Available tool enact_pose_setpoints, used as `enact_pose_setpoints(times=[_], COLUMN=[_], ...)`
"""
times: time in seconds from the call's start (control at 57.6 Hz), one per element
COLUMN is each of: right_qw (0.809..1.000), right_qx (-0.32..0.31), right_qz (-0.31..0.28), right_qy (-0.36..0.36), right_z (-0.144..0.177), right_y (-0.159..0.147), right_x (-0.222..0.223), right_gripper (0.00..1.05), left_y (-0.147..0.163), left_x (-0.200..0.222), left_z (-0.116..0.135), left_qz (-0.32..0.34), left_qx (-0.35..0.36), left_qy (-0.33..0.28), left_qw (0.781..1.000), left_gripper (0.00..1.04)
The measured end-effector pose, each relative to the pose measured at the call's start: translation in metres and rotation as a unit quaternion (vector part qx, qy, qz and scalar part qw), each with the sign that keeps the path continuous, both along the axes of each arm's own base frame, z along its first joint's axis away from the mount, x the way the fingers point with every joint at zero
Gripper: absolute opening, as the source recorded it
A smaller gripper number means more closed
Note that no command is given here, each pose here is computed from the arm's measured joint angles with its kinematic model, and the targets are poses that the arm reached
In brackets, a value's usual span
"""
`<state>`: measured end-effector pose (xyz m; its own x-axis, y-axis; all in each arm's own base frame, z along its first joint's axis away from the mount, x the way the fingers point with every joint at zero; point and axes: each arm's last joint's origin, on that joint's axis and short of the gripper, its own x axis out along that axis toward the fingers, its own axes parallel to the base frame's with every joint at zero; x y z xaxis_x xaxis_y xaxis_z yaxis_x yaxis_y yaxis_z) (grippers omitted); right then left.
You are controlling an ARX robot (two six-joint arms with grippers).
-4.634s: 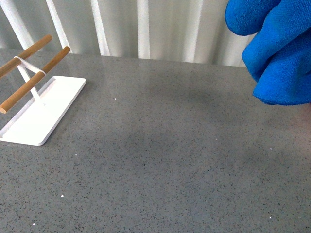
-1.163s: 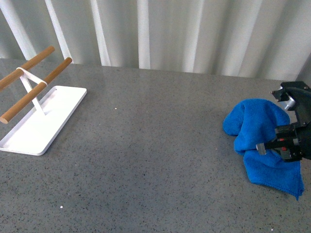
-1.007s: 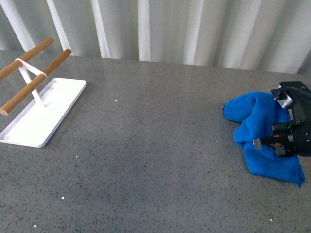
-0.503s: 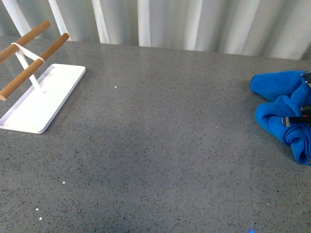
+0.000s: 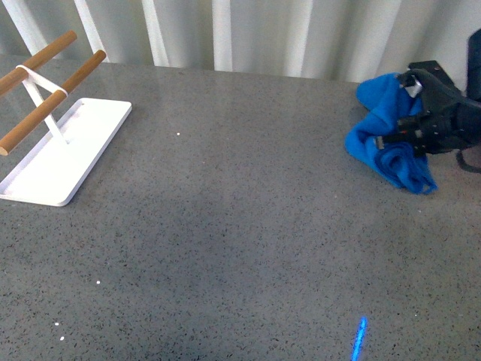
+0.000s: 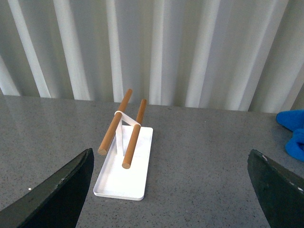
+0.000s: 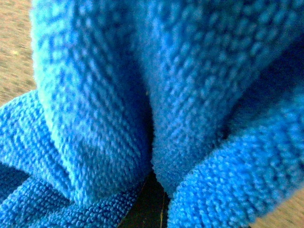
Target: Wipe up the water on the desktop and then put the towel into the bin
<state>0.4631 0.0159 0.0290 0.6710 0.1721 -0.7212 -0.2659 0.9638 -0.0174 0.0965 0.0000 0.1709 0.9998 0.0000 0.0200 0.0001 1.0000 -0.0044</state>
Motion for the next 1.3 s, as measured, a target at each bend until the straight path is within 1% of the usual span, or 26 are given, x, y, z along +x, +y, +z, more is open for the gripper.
enact_pose_setpoints(times=[0.156,0.295,0.382,0.469,0.59,0.746,0.937,1.024,1.163,1.232,1.302], right_qw=[0.998,0.994,0.992,0.99,0.988,0.988,0.991,0.992,0.992,0.989,0.985], right_qx=[0.023,0.022,0.015,0.006,-0.003,-0.015,-0.036,-0.042,-0.056,-0.069,-0.079], right_qz=[0.059,0.103,0.123,0.14,0.148,0.139,0.121,0.115,0.109,0.102,0.082], right_qy=[0.004,0.008,0.018,0.029,0.047,0.058,0.039,0.014,-0.04,-0.086,-0.129], right_z=[0.004,0.002,0.002,0.005,0.01,0.025,0.054,0.076,0.124,0.165,0.209], right_y=[0.046,0.083,0.094,0.096,0.085,0.055,0.021,0.008,-0.007,-0.016,-0.03], right_x=[0.001,-0.015,-0.034,-0.059,-0.092,-0.131,-0.149,-0.15,-0.144,-0.135,-0.125], right_gripper=[0.04,0.04,0.04,0.04,0.04,0.04,0.04,0.04,0.04,0.04,0.04], left_y=[0.0,0.0,0.0,0.0,0.0,0.0,0.0,0.0,0.0,0.0,0.0], left_x=[0.0,0.0,0.0,0.0,0.0,0.0,0.0,0.0,0.0,0.0,0.0], left_z=[0.0,0.0,0.0,0.0,0.0,0.0,0.0,0.0,0.0,0.0,0.0], left_qz=[0.0,0.0,0.0,0.0,0.0,0.0,0.0,0.0,0.0,0.0,0.0], left_qx=[0.0,0.0,0.0,0.0,0.0,0.0,0.0,0.0,0.0,0.0,0.0], left_qy=[0.0,0.0,0.0,0.0,0.0,0.0,0.0,0.0,0.0,0.0,0.0], left_qw=[1.0,1.0,1.0,1.0,1.0,1.0,1.0,1.0,1.0,1.0,1.0], left_gripper=[0.98,0.98,0.98,0.98,0.98,0.98,0.98,0.98,0.98,0.98,0.98])
